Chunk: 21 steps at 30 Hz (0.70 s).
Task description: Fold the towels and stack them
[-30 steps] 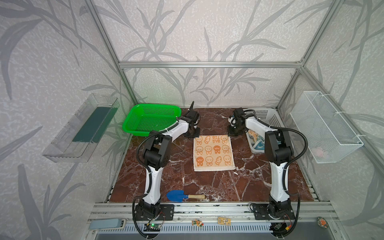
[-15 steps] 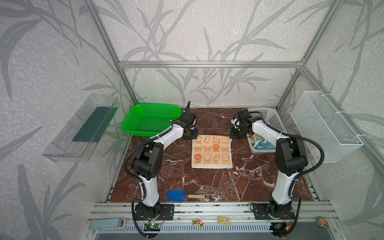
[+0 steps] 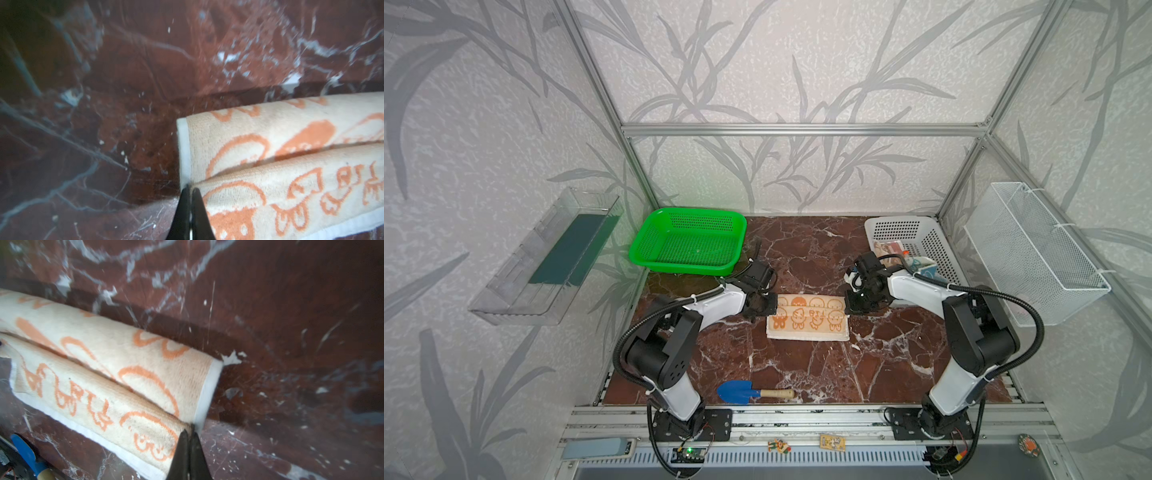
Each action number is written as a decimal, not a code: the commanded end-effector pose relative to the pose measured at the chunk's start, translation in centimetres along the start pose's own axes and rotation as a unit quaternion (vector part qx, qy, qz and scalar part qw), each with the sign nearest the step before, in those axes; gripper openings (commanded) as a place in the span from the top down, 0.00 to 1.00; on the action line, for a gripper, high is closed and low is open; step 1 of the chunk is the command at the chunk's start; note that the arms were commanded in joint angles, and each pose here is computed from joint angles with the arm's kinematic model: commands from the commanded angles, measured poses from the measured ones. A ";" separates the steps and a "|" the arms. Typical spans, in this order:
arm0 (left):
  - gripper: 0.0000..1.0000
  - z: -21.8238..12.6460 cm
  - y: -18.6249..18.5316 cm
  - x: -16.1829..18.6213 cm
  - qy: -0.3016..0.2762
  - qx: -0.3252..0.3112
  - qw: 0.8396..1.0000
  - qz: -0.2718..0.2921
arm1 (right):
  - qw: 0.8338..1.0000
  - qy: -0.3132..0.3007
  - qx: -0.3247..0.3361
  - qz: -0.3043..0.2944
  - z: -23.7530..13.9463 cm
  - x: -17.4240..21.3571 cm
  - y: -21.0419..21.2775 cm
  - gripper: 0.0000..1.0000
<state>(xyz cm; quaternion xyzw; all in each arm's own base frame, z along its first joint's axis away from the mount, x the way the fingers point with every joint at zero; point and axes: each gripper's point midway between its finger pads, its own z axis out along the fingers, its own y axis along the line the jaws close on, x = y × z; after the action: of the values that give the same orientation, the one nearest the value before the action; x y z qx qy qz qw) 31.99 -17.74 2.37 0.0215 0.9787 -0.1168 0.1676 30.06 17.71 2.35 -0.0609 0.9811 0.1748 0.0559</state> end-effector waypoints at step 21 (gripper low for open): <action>1.00 -4.2 1.6 -9.9 -0.055 -0.081 0.995 -0.017 | 0.998 -0.051 0.046 -0.009 -4.5 -7.4 0.7 1.00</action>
<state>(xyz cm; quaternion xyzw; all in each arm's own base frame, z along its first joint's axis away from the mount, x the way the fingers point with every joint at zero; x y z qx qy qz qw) 40.94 -16.88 8.16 -0.0167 0.9720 -0.0727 0.2227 38.09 18.77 7.09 -0.0590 0.9787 0.1515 0.1250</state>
